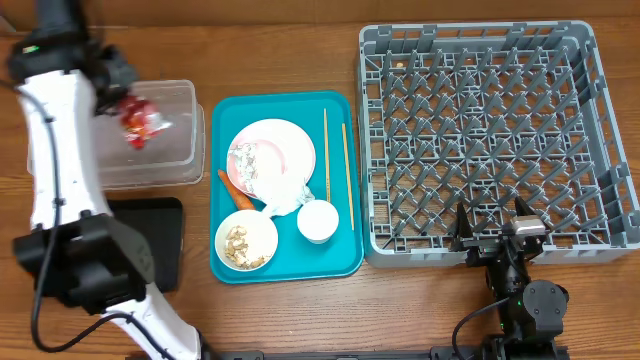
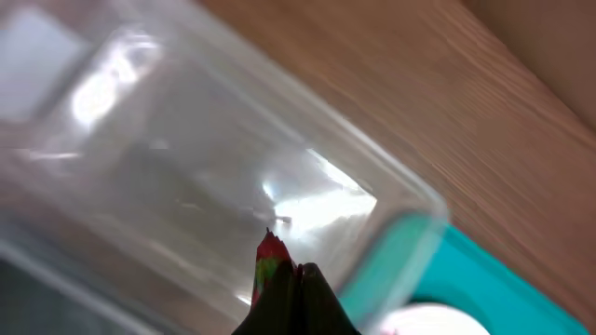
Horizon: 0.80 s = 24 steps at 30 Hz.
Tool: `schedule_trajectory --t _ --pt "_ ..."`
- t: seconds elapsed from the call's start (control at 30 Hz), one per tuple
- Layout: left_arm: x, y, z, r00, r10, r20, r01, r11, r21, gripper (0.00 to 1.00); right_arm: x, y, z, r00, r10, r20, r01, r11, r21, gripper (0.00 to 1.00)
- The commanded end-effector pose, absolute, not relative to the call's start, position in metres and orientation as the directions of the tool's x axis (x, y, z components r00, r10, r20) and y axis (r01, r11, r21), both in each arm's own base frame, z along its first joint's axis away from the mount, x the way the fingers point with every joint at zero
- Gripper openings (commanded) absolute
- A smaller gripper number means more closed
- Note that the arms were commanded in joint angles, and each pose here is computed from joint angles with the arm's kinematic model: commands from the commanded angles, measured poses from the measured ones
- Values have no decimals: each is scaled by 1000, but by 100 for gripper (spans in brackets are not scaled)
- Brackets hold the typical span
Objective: Sort waste into correct bins and load items into the dishwasher
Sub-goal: 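Carry the wrapper left and release it into the clear bin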
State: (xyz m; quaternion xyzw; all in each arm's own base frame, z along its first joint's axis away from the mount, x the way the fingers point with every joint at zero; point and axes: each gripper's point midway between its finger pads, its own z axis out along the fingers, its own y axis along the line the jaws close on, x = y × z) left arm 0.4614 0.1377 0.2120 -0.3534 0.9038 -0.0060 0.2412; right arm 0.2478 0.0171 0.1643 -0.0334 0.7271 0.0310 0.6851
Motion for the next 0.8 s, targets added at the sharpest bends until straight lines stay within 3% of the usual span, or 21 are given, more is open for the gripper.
schedule_trajectory --t 0.0,0.13,0.5,0.6,0.63,0.67,0.73,0.77 --pt "447 179 215 -536 -740 -407 -720 652 -239 4 248 16 161 -62 -17 -998 -85 996 -12 100" --pt "436 201 209 -479 -793 -376 -770 585 -253 4 248 16 161 -61 -17 -998 -85 996 -12 100" --pt "440 207 168 -499 -808 -314 -794 571 -207 4 248 16 161 -62 -17 -998 -85 996 -12 100" --pt "440 207 148 -512 -814 -274 -803 567 -185 11 248 16 161 -62 -17 -998 -85 996 -12 100" --pt "440 206 142 -517 -816 -259 -804 566 -181 26 248 16 161 -62 -17 -998 -85 996 -12 100" --pt "440 204 135 -523 -819 -237 -804 566 -182 62 248 16 161 -62 -17 -998 -85 996 -12 100" --pt "441 205 134 -523 -819 -238 -804 566 -181 90 248 16 161 -62 -17 -998 -85 996 -12 100" --pt "442 206 135 -523 -816 -247 -802 569 -182 97 248 16 161 -62 -17 -998 -85 996 -12 100"
